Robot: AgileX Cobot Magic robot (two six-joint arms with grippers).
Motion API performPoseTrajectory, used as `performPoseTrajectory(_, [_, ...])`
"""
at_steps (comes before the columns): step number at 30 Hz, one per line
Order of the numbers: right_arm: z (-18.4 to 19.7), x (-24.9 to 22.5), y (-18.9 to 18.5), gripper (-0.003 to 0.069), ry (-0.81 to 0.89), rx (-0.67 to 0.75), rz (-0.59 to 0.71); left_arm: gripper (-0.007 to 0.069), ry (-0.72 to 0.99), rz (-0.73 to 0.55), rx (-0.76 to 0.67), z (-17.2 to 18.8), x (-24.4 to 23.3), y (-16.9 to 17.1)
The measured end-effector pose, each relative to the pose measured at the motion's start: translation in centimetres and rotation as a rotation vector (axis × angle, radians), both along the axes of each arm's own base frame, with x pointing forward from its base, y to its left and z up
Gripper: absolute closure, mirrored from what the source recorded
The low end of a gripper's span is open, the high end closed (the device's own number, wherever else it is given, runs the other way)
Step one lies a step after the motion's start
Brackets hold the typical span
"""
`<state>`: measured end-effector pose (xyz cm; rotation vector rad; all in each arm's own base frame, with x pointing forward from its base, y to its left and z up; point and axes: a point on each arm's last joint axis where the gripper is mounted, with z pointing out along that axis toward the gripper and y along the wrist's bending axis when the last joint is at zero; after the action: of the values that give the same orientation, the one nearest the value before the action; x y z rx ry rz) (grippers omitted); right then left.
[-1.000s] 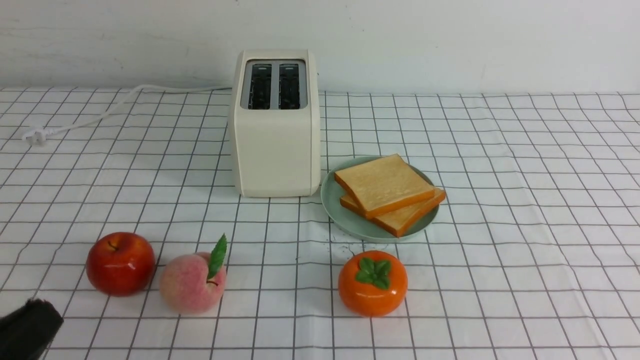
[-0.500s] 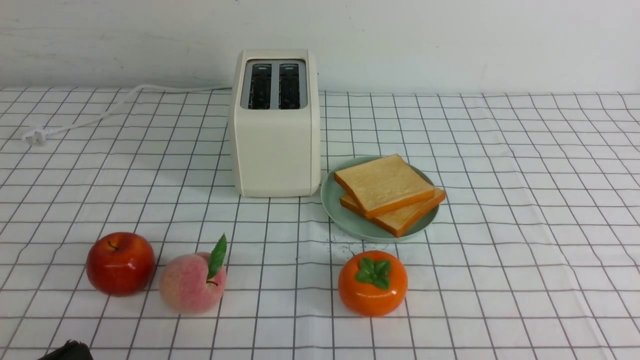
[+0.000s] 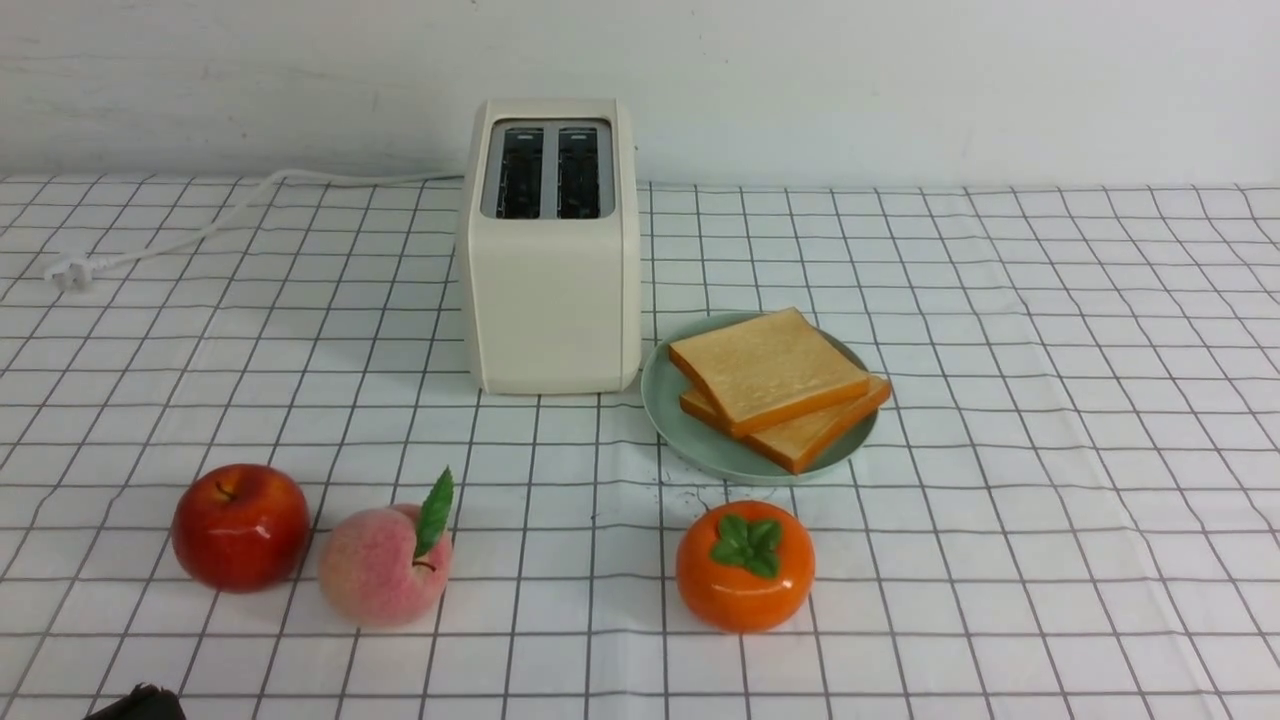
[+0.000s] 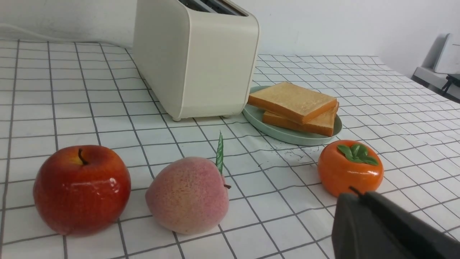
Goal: Take toasted bread from bread machine on white checkered table place on plate.
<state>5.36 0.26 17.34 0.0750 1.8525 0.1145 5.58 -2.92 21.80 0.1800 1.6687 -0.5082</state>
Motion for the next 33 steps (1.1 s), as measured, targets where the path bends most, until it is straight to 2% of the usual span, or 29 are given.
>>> performPoseTrajectory(33, [-0.03, -0.14, -0.06, 0.0659, 0.024, 0.019, -0.013, 0.0625, -0.016, 0.012, -0.005, 0.11, 0.06, 0.09])
